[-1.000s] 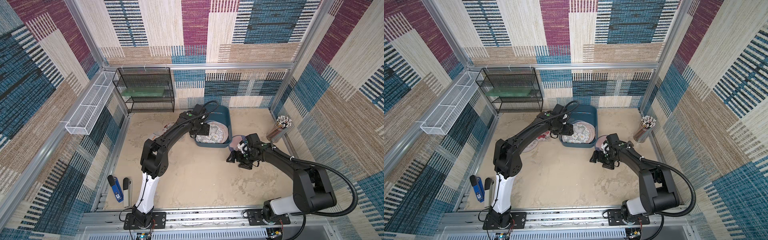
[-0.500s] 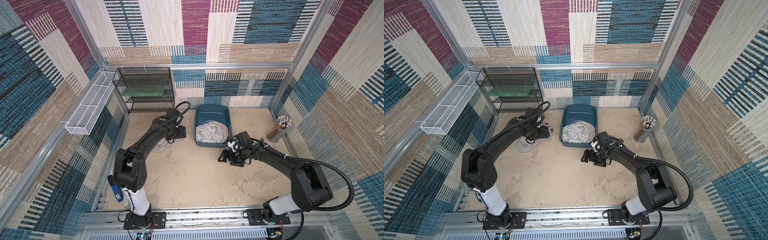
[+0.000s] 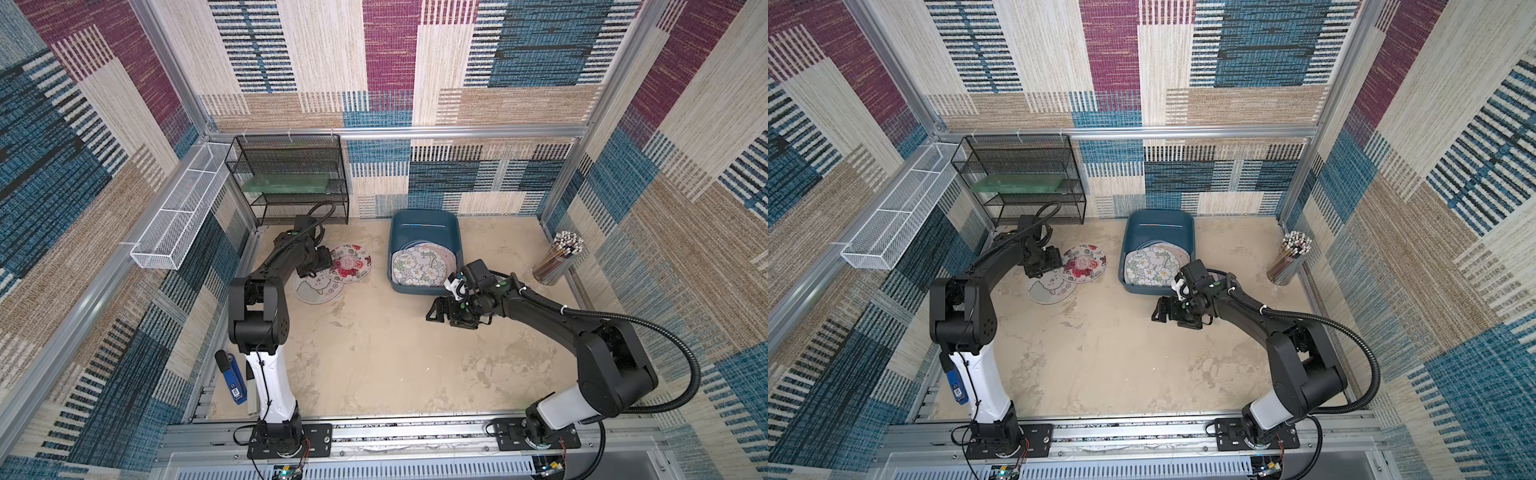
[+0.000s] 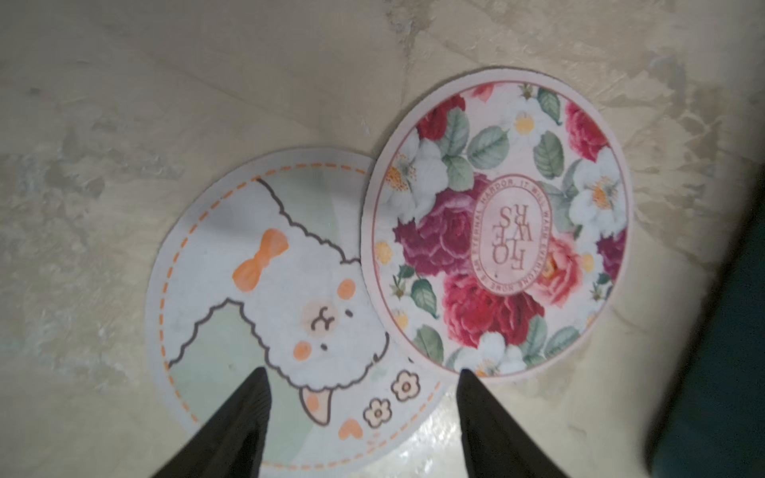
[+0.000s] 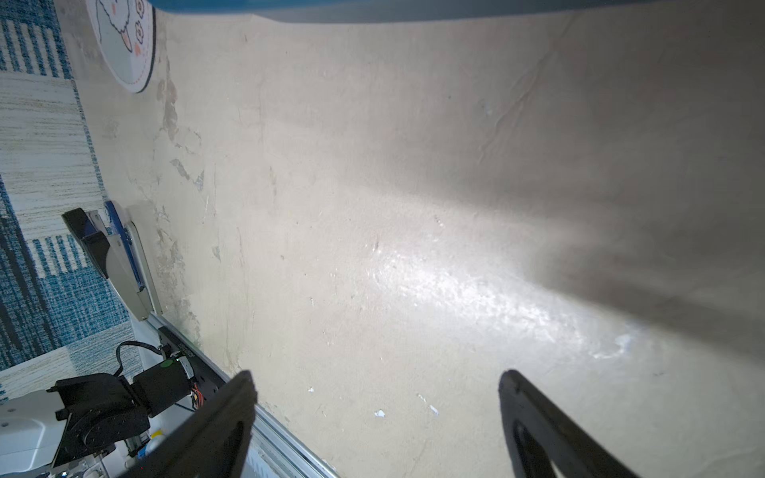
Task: Put the coasters into the storage box
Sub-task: Place the coaster in the storage box, then pick up the coaster from the center of the board.
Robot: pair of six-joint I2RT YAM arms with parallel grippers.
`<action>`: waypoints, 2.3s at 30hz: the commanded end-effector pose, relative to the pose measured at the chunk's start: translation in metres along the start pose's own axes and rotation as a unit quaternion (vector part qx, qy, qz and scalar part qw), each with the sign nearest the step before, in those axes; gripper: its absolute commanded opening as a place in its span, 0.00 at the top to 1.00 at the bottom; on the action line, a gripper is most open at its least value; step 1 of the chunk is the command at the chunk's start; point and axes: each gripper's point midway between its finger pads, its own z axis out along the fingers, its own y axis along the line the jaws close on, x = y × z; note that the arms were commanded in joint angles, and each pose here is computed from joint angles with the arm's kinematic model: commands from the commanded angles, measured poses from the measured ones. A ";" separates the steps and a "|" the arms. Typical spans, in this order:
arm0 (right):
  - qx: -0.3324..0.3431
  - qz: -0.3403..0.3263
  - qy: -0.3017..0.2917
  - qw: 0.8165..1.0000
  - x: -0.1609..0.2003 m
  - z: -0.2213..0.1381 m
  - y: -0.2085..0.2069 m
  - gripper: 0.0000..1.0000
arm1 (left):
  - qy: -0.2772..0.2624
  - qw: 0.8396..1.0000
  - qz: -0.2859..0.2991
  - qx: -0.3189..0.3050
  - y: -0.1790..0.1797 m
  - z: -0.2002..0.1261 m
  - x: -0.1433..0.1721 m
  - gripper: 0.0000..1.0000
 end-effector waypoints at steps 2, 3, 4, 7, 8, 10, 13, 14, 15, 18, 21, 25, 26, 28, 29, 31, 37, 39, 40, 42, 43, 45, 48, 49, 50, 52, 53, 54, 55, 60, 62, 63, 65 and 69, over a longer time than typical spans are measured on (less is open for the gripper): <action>0.000 0.001 -0.014 1.000 -0.004 -0.006 0.004 0.06 | -0.040 0.999 0.002 -0.015 0.013 0.004 -0.029 0.29; 0.001 0.002 -0.015 1.000 -0.004 -0.007 0.003 0.06 | -0.047 0.999 0.000 -0.022 0.017 0.004 -0.033 0.29; 0.001 0.003 -0.015 1.000 -0.003 -0.007 0.003 0.06 | -0.053 0.998 0.001 -0.027 0.020 0.004 -0.039 0.29; 0.002 0.006 -0.012 1.000 0.000 -0.007 0.001 0.06 | -0.059 0.997 0.007 -0.040 0.027 0.009 -0.048 0.30; 0.003 0.007 -0.010 1.000 0.001 -0.006 0.000 0.06 | -0.059 0.997 0.009 -0.042 0.028 0.012 -0.051 0.31; 0.004 0.008 -0.009 1.000 0.002 -0.006 -0.001 0.06 | -0.056 0.997 0.010 -0.043 0.030 0.017 -0.053 0.32; 0.003 0.009 -0.009 1.000 0.002 -0.007 0.000 0.06 | -0.053 0.998 0.013 -0.044 0.035 0.028 -0.056 0.36; 0.001 0.007 -0.009 1.000 0.001 -0.007 0.001 0.06 | -0.051 0.998 0.012 -0.044 0.037 0.031 -0.056 0.37; 0.002 0.007 -0.010 1.000 0.000 -0.008 0.001 0.06 | -0.049 0.998 0.011 -0.043 0.039 0.034 -0.057 0.38; 0.000 0.007 -0.008 1.000 0.001 -0.008 0.003 0.06 | -0.045 0.998 0.006 -0.038 0.045 0.040 -0.062 0.39; -0.004 0.006 -0.006 1.000 0.000 -0.008 0.005 0.06 | -0.038 0.999 0.011 -0.028 0.046 0.045 -0.066 0.39; -0.008 0.005 -0.007 1.000 -0.003 -0.007 0.009 0.06 | -0.011 1.000 0.007 -0.006 0.046 0.058 -0.060 0.40; -0.008 0.004 -0.007 1.000 -0.003 -0.007 0.010 0.06 | -0.004 1.000 0.007 -0.001 0.046 0.061 -0.057 0.40; -0.010 0.003 -0.009 1.000 -0.005 -0.007 0.013 0.06 | 0.011 1.000 0.003 0.013 0.044 0.065 -0.053 0.40; -0.012 0.002 -0.010 1.000 -0.006 -0.007 0.015 0.06 | 0.019 1.000 0.001 0.018 0.043 0.066 -0.050 0.40; -0.013 0.001 -0.012 1.000 -0.009 -0.007 0.017 0.06 | 0.034 0.999 0.001 0.028 0.042 0.069 -0.045 0.40; -0.017 -0.001 -0.016 1.000 -0.013 -0.008 0.022 0.06 | 0.077 0.996 -0.007 0.042 0.047 0.077 -0.030 0.40; -0.017 -0.002 -0.017 1.000 -0.013 -0.008 0.023 0.06 | 0.093 0.994 -0.004 0.055 0.044 0.075 -0.022 0.40; -0.017 -0.002 -0.017 1.000 -0.013 -0.008 0.023 0.06 | 0.101 0.993 -0.003 0.057 0.044 0.074 -0.017 0.40; -0.018 -0.003 -0.020 1.000 -0.014 -0.009 0.024 0.06 | 0.111 0.992 0.000 0.065 0.041 0.067 -0.009 0.40; -0.018 -0.004 -0.021 1.000 -0.015 -0.009 0.024 0.06 | 0.117 0.991 0.003 0.068 0.041 0.064 -0.004 0.40; -0.021 -0.005 -0.024 0.999 -0.017 -0.009 0.025 0.06 | 0.131 0.988 0.009 0.078 0.039 0.059 0.007 0.40; -0.026 -0.008 -0.026 0.999 -0.020 -0.009 0.026 0.06 | 0.151 0.984 0.011 0.093 0.037 0.056 0.024 0.41; -0.027 -0.010 -0.026 0.999 -0.021 -0.008 0.026 0.06 | 0.158 0.983 0.012 0.096 0.036 0.056 0.030 0.41; -0.029 -0.012 -0.026 0.999 -0.023 -0.008 0.027 0.06 | 0.166 0.981 0.010 0.101 0.035 0.056 0.037 0.41; -0.031 -0.016 -0.027 0.999 -0.025 -0.008 0.029 0.06 | 0.178 0.977 0.010 0.115 0.031 0.053 0.048 0.41; -0.031 -0.018 -0.029 0.999 -0.027 -0.009 0.030 0.06 | 0.183 0.976 0.012 0.121 0.029 0.051 0.053 0.41; -0.032 -0.019 -0.029 0.999 -0.027 -0.010 0.030 0.06 | 0.187 0.974 0.015 0.128 0.025 0.048 0.057 0.41; -0.033 -0.020 -0.030 0.999 -0.028 -0.011 0.030 0.06 | 0.191 0.973 0.018 0.131 0.022 0.045 0.062 0.41; -0.035 -0.022 -0.029 0.999 -0.026 -0.013 0.025 0.06 | 0.228 0.962 0.046 0.145 -0.001 0.034 0.091 0.41; -0.036 -0.025 -0.028 0.999 -0.025 -0.013 0.023 0.06 | 0.245 0.958 0.058 0.140 -0.006 0.033 0.105 0.41; -0.037 -0.025 -0.029 0.999 -0.026 -0.014 0.022 0.06 | 0.252 0.956 0.061 0.140 -0.009 0.032 0.113 0.41; -0.037 -0.026 -0.029 0.999 -0.026 -0.016 0.020 0.06 | 0.263 0.954 0.067 0.128 -0.009 0.030 0.126 0.42; -0.039 -0.027 -0.035 0.998 -0.027 -0.022 0.016 0.06 | 0.267 0.954 0.074 0.112 -0.014 0.027 0.144 0.41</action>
